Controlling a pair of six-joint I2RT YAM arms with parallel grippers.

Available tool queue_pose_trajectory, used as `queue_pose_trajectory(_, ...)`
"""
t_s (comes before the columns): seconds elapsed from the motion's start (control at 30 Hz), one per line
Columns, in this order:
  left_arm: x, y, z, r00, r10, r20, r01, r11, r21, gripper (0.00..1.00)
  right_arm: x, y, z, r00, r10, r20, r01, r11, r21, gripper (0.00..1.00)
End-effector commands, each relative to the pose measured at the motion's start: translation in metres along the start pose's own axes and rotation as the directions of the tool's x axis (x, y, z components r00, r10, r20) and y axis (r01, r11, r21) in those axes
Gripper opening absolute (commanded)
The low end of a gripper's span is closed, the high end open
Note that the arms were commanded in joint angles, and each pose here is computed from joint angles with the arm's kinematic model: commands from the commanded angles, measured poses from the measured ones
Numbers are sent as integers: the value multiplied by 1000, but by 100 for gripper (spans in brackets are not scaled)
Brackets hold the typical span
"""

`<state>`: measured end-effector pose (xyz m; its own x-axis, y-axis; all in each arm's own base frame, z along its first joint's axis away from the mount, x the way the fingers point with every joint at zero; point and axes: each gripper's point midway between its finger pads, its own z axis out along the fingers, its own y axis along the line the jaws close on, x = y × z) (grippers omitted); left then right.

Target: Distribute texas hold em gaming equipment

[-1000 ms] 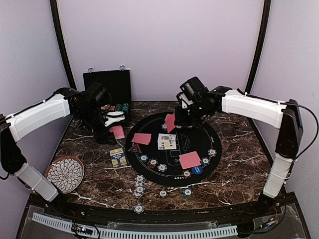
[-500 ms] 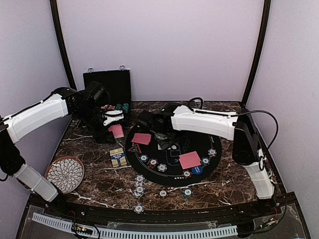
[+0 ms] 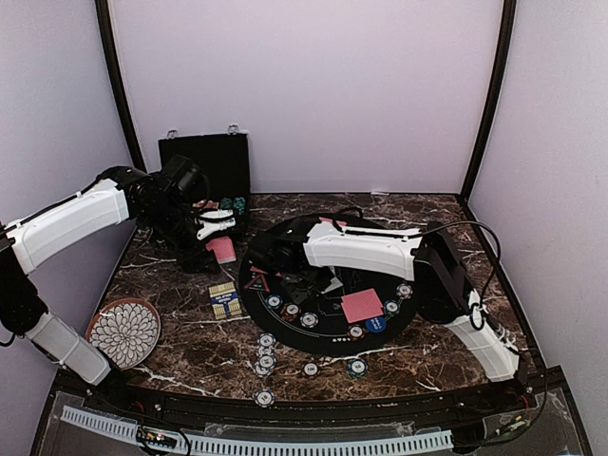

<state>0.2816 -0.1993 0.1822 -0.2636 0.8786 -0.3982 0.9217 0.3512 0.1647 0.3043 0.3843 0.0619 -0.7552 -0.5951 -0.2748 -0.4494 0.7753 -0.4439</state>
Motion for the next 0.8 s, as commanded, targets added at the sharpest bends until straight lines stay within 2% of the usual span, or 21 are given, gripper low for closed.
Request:
queue_pose_trajectory(0.0,0,-2,-12,1000,4,19,-4,1000,-7,0,-12,29,-5,999,40,22,-37,992,-121,32)
queue_pose_trajectory(0.27,-1,-2,-12,1000,4,21,-4,1000,-4,0,-33,44,-20,990,135,35,-117,941,-318,41)
queue_pose_trajectory(0.37,-1,-2,-12,1000,4,20,-4,1000,-4,0,-43,33,-30,975,222,24,-189,876,-445,46)
queue_pose_trajectory(0.5,0,-2,-12,1000,5,17,-4,1000,-2,0,-53,-3,-36,932,361,6,-289,757,-586,53)
queue_pose_trajectory(0.63,-1,-2,-12,1000,3,23,-3,1000,-1,0,-50,-38,-20,893,449,-35,-361,666,-653,56)
queue_pose_trajectory(0.77,0,-3,-12,1000,3,19,-3,1000,0,0,-36,-57,9,869,484,-108,-426,617,-662,56)
